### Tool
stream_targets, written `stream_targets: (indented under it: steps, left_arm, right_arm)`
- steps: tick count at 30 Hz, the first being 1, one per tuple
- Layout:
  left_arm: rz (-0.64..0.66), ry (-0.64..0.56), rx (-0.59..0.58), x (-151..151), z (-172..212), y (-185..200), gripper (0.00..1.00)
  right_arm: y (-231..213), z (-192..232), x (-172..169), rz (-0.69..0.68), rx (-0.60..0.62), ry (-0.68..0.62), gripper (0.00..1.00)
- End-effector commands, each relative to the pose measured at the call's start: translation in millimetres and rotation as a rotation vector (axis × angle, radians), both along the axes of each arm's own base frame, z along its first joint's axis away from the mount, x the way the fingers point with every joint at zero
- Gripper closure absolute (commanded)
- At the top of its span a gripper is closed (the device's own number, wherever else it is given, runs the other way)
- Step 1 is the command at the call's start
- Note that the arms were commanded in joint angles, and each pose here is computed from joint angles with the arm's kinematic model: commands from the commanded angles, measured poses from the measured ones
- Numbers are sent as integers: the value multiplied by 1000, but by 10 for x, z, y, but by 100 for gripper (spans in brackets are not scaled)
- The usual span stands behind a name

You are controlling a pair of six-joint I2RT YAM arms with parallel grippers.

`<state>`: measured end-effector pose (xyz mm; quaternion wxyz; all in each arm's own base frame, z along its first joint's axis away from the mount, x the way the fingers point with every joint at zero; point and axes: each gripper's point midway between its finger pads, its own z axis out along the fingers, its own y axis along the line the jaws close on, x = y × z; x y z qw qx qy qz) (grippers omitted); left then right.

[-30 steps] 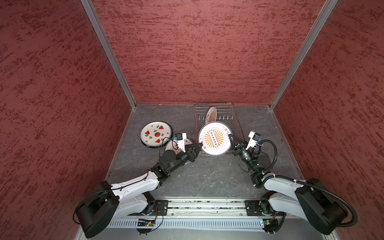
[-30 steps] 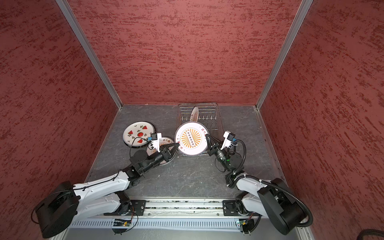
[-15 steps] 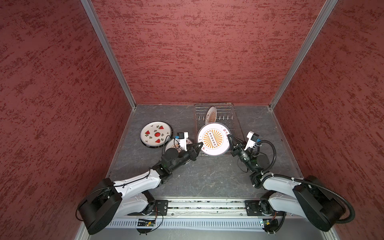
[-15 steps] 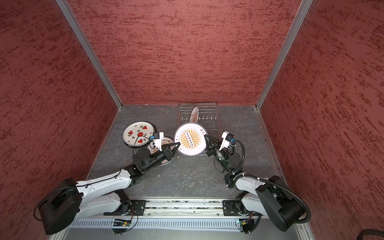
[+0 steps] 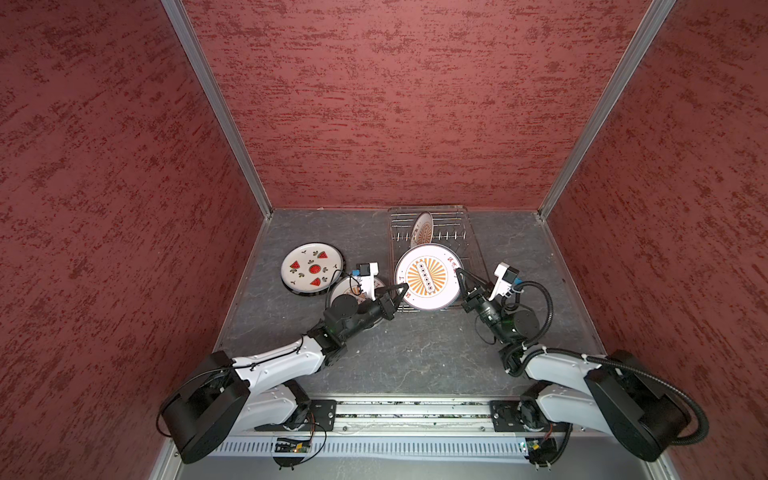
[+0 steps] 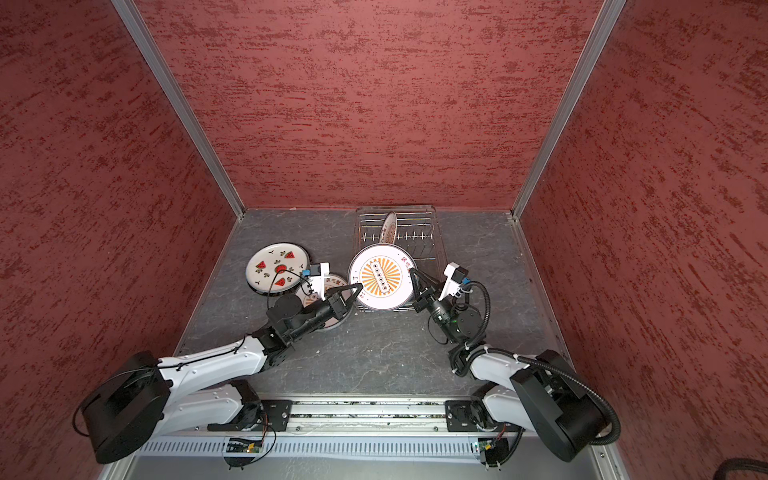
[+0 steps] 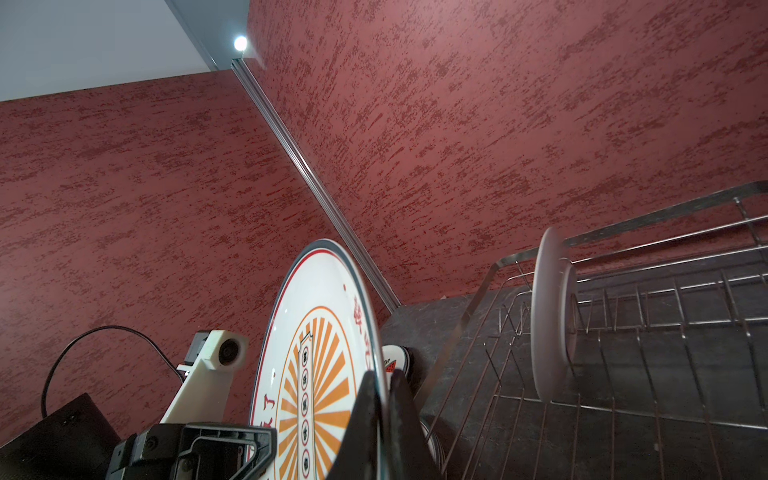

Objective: Unload the plates from the dish rack
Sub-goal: 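Carry the sunburst plate toward the left gripper, which waits open near the stack, then close the left gripper on the plate rim while the right gripper releases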

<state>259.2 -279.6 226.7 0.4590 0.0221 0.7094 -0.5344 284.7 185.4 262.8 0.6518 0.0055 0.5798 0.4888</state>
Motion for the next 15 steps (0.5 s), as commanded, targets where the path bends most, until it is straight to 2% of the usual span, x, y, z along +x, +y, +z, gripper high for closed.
stream_targets:
  steps: [1, 5, 10, 15]
  left_arm:
    - [-26, -37, -4, -3, 77, -55, 100]
    - [-10, -39, -28, 11, 90, -18, 100]
    - [6, -37, -77, 21, 109, 64, 100]
    - [53, -24, -110, 54, 94, 220, 100]
  right_arm:
    - [19, 228, -58, 16, 42, -77, 100]
    - [61, 218, -98, 43, 22, -89, 98]
    - [103, 219, -118, 67, 9, -93, 80]
    - [171, 194, -50, 80, -13, -69, 57]
